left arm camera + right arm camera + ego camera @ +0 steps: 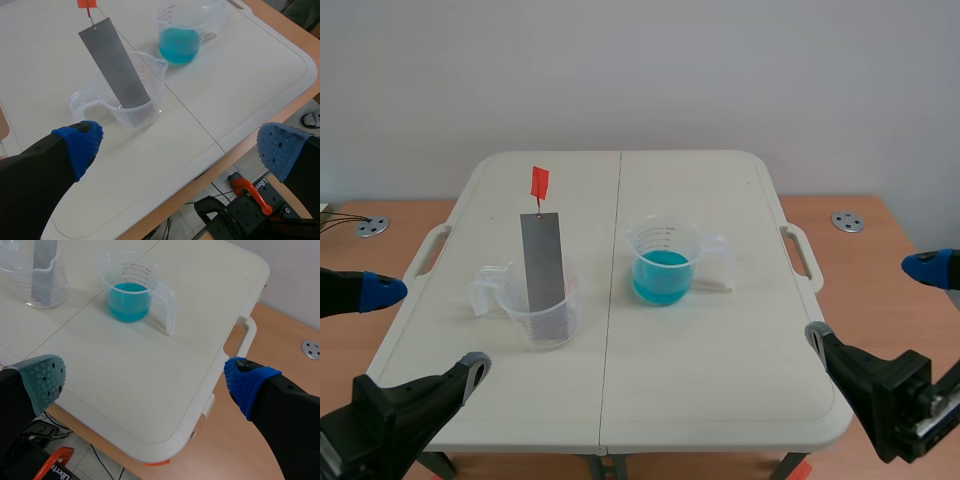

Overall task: Hold the metal plate by the orange handle, dip it into the blue solution, take it out and point at it, then put the plate back in the beaker on the left.
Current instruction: 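Lift the metal plate out of the left beaker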

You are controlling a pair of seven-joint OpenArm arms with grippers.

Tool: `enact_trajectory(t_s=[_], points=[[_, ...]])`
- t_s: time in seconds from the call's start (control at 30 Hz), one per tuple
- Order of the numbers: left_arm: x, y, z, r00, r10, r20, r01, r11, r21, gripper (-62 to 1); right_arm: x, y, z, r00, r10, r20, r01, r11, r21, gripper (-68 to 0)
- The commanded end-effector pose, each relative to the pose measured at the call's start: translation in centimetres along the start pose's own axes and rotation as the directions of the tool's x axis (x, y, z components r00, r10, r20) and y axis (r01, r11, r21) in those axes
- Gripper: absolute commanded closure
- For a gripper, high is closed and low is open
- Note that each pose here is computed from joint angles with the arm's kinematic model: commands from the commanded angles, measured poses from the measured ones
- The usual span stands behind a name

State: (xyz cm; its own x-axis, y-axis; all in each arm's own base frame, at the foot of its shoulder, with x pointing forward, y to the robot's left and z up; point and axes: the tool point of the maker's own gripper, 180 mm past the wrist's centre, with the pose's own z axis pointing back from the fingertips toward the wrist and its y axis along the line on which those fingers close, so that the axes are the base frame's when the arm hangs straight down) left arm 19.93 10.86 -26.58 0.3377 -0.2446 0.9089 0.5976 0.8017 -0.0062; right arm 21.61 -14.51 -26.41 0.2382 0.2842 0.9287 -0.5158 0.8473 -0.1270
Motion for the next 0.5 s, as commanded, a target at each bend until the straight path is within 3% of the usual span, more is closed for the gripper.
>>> enact_trajectory(t_s=[0.0, 0.47], points=[[0.48, -0.22, 0.0, 1.0, 0.007, 0.021, -0.006, 1.0, -0.008, -62.3, 0.88, -0.17, -0.2, 1.0, 0.01, 0.025, -0.009, 1.0, -0.002, -66.3], [0.49, -0.22, 0.0, 1.0, 0.007, 0.022, -0.007, 1.0, -0.007, -62.3, 1.0, -0.17, -0.32, 1.0, 0.013, 0.026, -0.013, 1.0, 0.004, -66.3]])
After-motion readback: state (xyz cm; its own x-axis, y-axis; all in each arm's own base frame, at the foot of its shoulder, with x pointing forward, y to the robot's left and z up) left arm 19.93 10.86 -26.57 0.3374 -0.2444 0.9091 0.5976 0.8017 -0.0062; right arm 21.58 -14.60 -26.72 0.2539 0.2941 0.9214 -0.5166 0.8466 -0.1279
